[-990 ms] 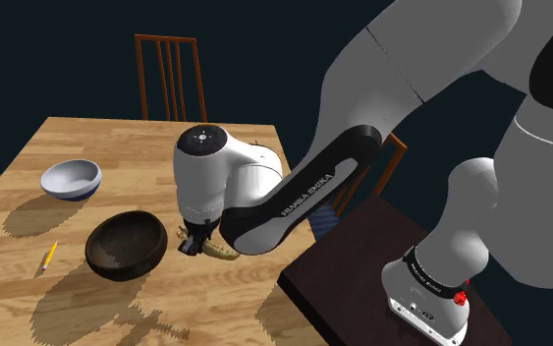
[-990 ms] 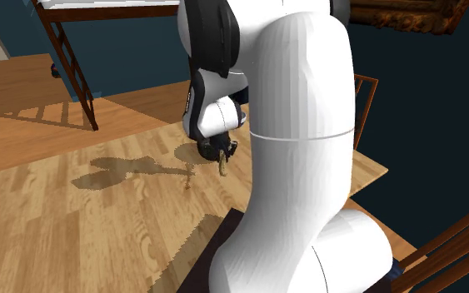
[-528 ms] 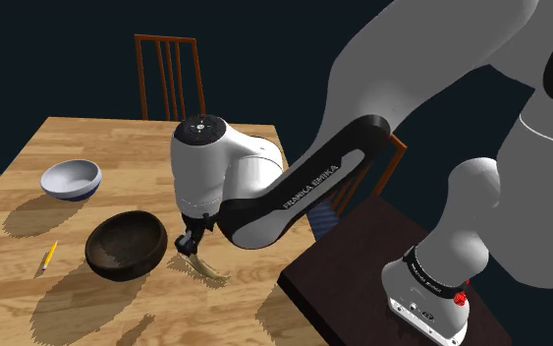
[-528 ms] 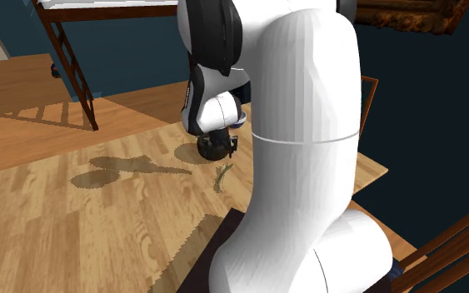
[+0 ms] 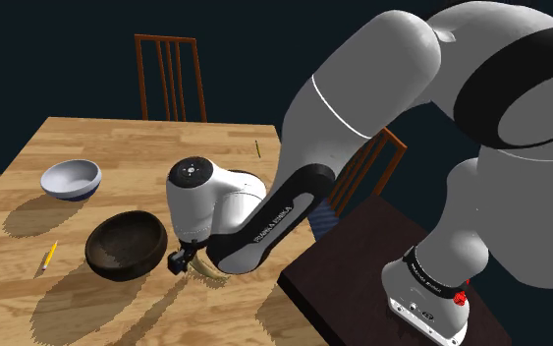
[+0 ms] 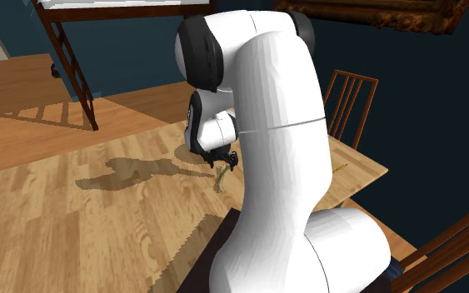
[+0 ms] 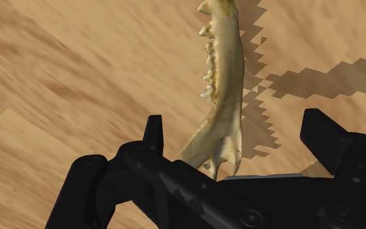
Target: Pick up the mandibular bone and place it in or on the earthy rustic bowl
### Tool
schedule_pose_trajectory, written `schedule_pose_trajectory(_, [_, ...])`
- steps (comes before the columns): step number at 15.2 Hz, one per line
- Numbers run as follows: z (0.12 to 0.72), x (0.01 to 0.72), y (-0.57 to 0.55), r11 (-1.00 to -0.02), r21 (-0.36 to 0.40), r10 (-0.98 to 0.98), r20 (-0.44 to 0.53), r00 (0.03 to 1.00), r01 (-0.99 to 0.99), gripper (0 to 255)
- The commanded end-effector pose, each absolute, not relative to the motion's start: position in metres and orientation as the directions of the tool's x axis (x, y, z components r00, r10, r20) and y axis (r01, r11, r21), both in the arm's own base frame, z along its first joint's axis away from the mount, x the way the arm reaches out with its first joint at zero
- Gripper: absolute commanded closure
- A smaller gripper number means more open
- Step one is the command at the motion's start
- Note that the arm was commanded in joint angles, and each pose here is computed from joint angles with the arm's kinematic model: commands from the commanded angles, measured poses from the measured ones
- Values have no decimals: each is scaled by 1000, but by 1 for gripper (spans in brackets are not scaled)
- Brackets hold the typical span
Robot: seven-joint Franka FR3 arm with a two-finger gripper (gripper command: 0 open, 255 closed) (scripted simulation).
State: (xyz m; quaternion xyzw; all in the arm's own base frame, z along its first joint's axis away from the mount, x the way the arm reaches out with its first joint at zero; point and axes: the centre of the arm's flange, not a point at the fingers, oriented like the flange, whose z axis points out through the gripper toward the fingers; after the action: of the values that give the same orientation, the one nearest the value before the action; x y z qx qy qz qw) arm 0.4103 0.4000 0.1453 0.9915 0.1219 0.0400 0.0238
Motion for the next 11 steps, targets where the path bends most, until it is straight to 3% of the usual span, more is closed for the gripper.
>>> schedule_pose_trajectory(1, [133, 410, 400, -971, 56, 234, 74, 969, 230, 0])
schedule_pose_trajectory(11, [104, 413, 399, -971, 56, 234, 74, 969, 230, 0])
